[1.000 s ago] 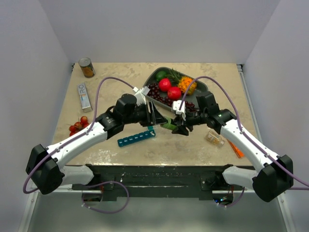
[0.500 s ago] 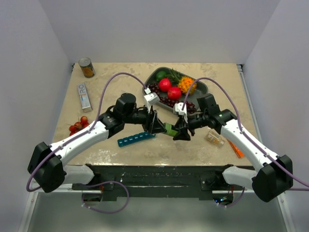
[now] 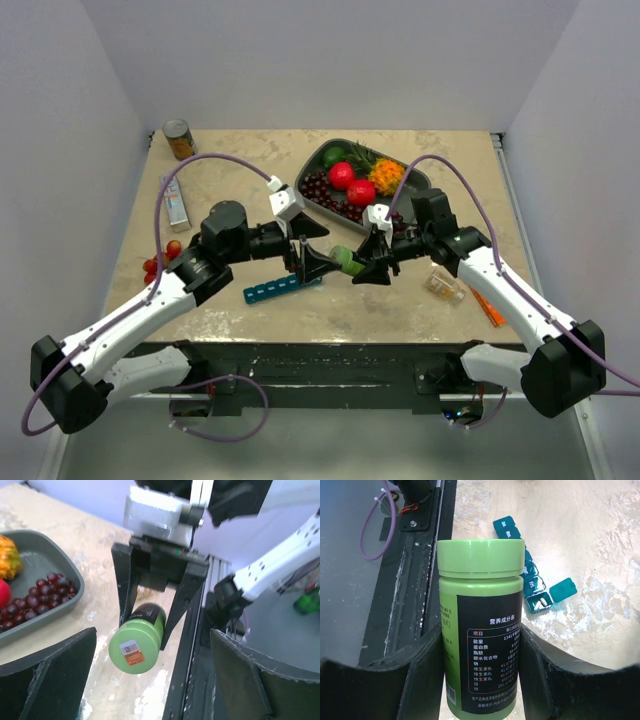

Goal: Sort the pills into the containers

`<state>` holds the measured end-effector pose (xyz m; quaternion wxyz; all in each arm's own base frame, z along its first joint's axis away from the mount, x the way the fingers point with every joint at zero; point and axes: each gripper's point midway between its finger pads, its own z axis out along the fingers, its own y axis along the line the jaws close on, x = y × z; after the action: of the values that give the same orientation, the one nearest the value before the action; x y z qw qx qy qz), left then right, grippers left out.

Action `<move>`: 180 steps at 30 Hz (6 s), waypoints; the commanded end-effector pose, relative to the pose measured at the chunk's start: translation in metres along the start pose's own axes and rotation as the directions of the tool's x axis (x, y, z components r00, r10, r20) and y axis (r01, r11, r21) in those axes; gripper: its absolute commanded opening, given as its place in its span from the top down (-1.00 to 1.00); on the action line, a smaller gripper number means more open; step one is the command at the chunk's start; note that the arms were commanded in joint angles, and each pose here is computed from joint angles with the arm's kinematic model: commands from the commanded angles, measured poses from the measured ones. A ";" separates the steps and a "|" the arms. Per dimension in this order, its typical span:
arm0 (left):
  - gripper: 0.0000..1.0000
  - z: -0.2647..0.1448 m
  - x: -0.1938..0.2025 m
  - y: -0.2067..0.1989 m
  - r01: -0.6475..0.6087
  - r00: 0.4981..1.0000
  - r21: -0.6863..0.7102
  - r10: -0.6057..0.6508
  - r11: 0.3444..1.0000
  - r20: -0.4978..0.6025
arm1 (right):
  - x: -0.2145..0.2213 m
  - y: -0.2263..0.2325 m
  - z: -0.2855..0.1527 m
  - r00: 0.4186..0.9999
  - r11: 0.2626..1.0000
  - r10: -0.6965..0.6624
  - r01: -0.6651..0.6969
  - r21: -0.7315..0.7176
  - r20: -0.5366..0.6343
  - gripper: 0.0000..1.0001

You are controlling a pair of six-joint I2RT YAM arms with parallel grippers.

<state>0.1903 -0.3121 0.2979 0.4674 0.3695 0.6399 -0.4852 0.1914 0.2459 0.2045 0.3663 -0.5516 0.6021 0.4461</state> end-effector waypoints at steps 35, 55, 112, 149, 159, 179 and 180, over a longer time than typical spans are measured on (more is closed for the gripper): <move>0.28 0.007 0.068 0.006 0.051 0.970 0.037 -0.040 0.998 -0.239 | -0.017 0.001 -0.002 0.995 0.995 -0.096 0.096 -0.008 0.040 1.00; -0.99 -0.018 -0.019 -0.003 -0.141 0.956 -0.059 0.151 0.988 0.251 | -0.013 0.007 -0.003 0.993 0.993 -0.112 0.113 -0.020 0.038 1.00; 0.73 0.027 0.031 -0.055 0.265 0.964 0.237 -0.265 0.935 -0.033 | -0.011 0.007 0.001 0.996 0.996 -0.074 0.077 -0.040 0.052 1.00; -0.98 -0.015 0.014 0.042 0.794 0.605 -0.246 -0.762 0.556 0.231 | -0.003 -0.007 -0.001 0.995 0.995 -0.095 0.094 0.037 0.007 1.00; -0.66 0.023 0.036 0.022 0.777 0.611 -0.274 -0.784 0.567 0.111 | -0.002 -0.007 0.000 0.996 0.995 -0.091 0.090 0.038 0.004 1.00; 0.72 0.033 0.032 -0.009 0.543 0.840 0.047 -0.542 0.838 -0.035 | -0.003 -0.006 -0.001 0.996 0.995 -0.090 0.089 0.035 0.009 1.00; 0.83 0.024 0.046 -0.028 0.461 0.888 0.185 -0.448 0.868 -0.108 | -0.003 -0.005 -0.001 0.996 0.996 -0.089 0.089 0.031 0.010 1.00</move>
<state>0.2026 -0.3313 0.2284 0.2555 0.0621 0.8042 -0.5330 0.1937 0.2385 0.1827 0.3612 -0.5564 0.6190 0.4205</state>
